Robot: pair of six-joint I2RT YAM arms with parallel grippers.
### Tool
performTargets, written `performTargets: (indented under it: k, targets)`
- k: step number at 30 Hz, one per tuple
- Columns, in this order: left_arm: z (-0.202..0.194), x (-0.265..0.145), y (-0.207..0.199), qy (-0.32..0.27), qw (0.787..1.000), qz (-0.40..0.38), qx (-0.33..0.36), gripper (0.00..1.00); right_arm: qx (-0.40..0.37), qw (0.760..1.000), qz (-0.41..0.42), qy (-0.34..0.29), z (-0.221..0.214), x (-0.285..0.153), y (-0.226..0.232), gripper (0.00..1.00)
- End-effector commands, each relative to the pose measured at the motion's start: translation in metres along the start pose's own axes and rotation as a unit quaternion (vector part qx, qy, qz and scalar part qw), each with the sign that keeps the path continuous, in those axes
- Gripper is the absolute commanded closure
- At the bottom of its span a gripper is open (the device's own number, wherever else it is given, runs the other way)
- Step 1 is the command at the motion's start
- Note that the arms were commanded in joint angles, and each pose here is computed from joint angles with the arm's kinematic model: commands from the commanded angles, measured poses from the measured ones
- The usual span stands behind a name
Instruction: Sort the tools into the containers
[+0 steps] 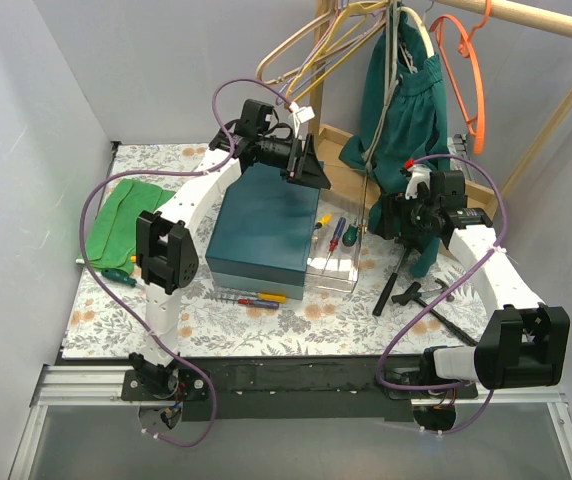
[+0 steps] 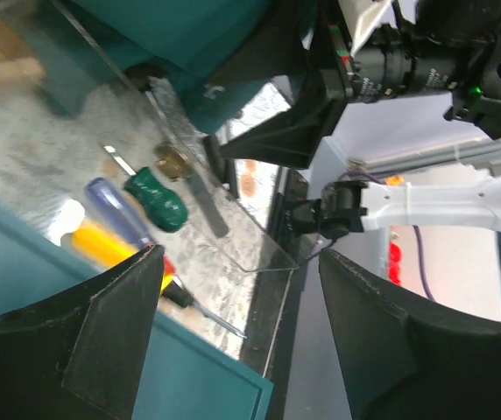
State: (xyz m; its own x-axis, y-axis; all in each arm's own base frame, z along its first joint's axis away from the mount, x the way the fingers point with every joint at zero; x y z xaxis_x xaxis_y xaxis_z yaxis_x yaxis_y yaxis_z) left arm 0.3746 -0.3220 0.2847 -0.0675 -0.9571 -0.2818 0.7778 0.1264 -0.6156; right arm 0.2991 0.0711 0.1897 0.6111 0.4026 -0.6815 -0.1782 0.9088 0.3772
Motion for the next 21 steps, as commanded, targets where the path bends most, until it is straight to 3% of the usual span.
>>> performTargets:
  k: [1,7,10,14,18,19,21]
  targets:
    - [0.034,-0.063,-0.022,-0.051,0.993,0.079,0.069,0.27,-0.009,1.0,0.001,-0.021,0.006,-0.003,0.0,0.12]
    - [0.001,-0.158,0.016,-0.068,0.981,0.184,-0.002,0.25,-0.006,1.0,0.003,-0.009,0.002,0.001,-0.002,0.12]
    - [-0.033,-0.208,0.025,-0.048,0.971,0.235,-0.01,0.23,-0.006,1.0,0.003,-0.009,0.003,0.001,-0.002,0.12]
    - [-0.101,-0.261,0.044,0.031,0.941,0.337,-0.022,0.25,-0.005,1.0,0.003,-0.006,0.003,0.004,-0.003,0.12]
    - [-0.174,-0.296,0.058,0.132,0.913,0.385,-0.003,0.38,-0.002,1.0,0.005,0.0,0.003,0.008,-0.003,0.12]
    - [-0.179,-0.303,0.059,0.161,0.908,0.383,0.056,0.39,-0.002,1.0,0.004,0.0,0.004,0.008,-0.004,0.12]
    - [-0.19,-0.312,0.062,0.192,0.899,0.378,0.108,0.39,-0.001,1.0,0.006,0.002,0.006,0.01,-0.004,0.12]
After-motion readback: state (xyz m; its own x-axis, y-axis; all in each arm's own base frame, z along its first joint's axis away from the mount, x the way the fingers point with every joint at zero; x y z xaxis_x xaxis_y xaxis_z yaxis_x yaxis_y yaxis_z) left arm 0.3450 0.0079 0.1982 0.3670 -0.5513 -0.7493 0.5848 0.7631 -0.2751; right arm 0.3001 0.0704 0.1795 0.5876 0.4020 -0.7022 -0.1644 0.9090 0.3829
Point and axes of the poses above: each gripper's point midway between its finger pads, its own x axis out along the fingers, its own y axis along the line the jaws close on, z = x × y, the point moved 5 cm from there along -x, back along the fingers, and after that the axes turned 13 degrees about x, right-handed, at the moved point
